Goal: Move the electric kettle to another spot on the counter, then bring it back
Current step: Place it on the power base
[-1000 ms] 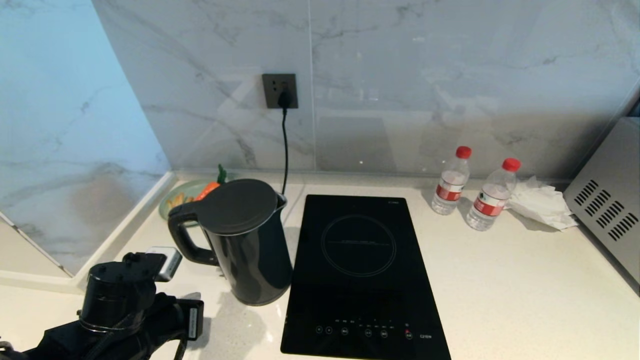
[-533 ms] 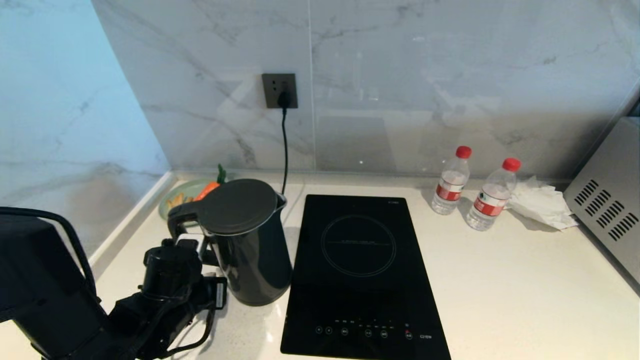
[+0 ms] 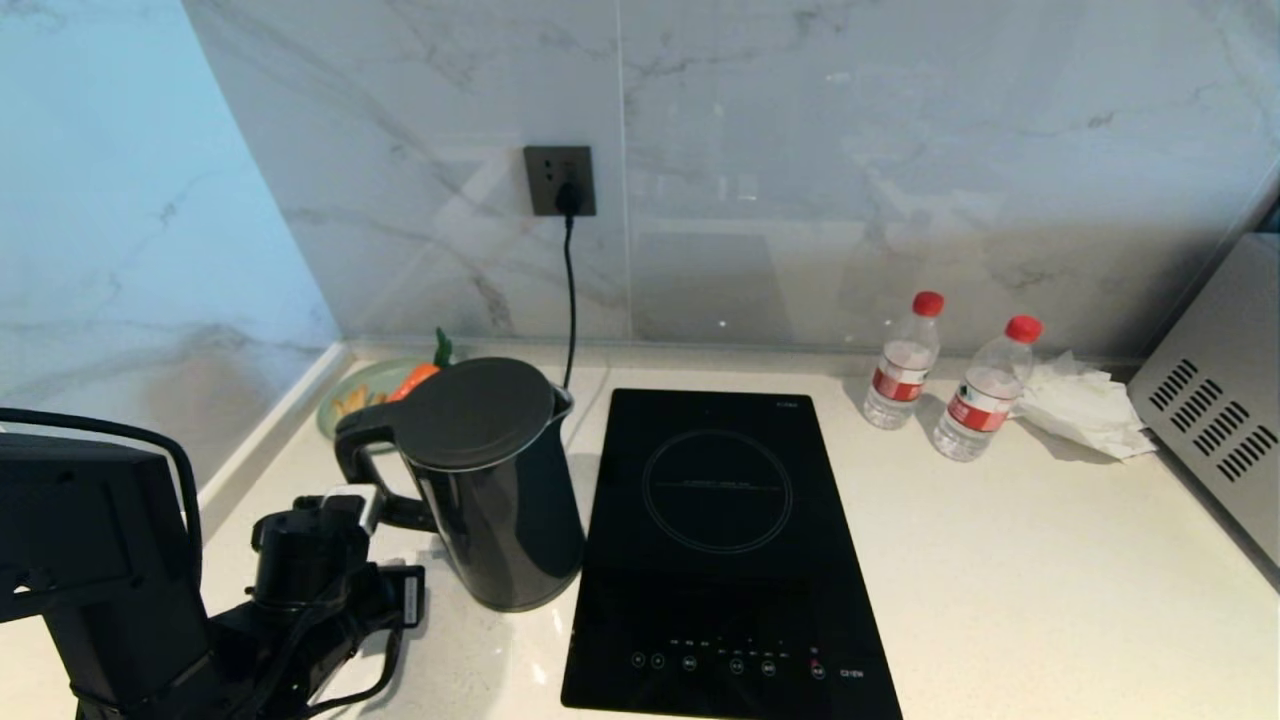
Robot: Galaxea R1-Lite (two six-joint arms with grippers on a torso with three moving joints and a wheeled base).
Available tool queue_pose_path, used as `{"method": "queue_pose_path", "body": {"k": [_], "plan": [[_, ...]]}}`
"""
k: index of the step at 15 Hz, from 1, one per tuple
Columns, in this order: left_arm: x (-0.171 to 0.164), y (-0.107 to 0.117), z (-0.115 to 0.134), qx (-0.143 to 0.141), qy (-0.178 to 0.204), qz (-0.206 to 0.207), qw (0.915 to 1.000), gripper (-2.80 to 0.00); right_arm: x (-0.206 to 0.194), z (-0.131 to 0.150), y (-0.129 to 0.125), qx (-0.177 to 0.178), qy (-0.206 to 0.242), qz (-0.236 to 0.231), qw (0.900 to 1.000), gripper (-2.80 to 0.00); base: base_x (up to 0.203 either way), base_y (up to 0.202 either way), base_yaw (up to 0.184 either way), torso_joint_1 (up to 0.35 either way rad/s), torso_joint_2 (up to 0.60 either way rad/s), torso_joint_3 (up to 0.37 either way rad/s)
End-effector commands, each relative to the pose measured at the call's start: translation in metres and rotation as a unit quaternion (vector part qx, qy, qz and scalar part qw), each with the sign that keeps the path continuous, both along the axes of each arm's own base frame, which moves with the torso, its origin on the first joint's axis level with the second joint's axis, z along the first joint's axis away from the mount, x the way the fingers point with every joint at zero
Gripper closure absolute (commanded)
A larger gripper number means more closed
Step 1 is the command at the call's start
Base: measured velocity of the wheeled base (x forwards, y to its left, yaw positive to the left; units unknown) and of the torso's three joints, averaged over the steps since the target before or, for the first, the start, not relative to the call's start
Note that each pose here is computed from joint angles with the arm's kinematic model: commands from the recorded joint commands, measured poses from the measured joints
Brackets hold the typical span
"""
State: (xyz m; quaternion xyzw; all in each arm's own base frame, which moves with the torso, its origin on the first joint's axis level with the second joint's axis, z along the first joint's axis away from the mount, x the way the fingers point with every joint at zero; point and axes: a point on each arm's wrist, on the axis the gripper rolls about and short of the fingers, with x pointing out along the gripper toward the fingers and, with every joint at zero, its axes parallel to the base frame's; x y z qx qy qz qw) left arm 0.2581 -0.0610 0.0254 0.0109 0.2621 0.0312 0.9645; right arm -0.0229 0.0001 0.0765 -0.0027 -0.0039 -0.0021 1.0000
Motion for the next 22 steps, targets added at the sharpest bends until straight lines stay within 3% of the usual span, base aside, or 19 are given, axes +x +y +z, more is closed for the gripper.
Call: {"method": "queue_pose_path", "body": {"k": [1, 5, 9, 12, 19, 22], "plan": [[0.002, 0.005, 0.001, -0.009, -0.008, -0.002, 0.9999, 0.0, 0.0, 0.0, 0.0, 0.0, -0.001, 0.0, 1.0, 0.0, 0.0, 0.0, 0.0, 0.0, 0.0, 0.0], [0.007, 0.003, 0.002, -0.032, -0.019, -0.046, 0.9983, 0.0, 0.0, 0.0, 0.0, 0.0, 0.001, 0.0, 1.0, 0.0, 0.0, 0.0, 0.0, 0.0, 0.0, 0.0], [0.021, 0.018, 0.006, -0.035, -0.033, -0.075, 0.996, 0.0, 0.0, 0.0, 0.0, 0.0, -0.001, 0.0, 1.0, 0.0, 0.0, 0.0, 0.0, 0.0, 0.0, 0.0], [0.023, 0.029, -0.003, -0.044, -0.016, -0.078, 0.9959, 0.0, 0.0, 0.0, 0.0, 0.0, 0.0, 0.001, 1.0, 0.0, 0.0, 0.0, 0.0, 0.0, 0.0, 0.0], [0.01, 0.035, -0.008, -0.042, 0.002, -0.07, 0.9967, 0.0, 0.0, 0.0, 0.0, 0.0, -0.001, 0.0, 1.0, 0.0, 0.0, 0.0, 0.0, 0.0, 0.0, 0.0], [-0.008, 0.036, -0.006, -0.035, -0.014, -0.075, 0.9965, 0.0, 0.0, 0.0, 0.0, 0.0, 0.001, 0.0, 1.0, 0.0, 0.0, 0.0, 0.0, 0.0, 0.0, 0.0]]}}
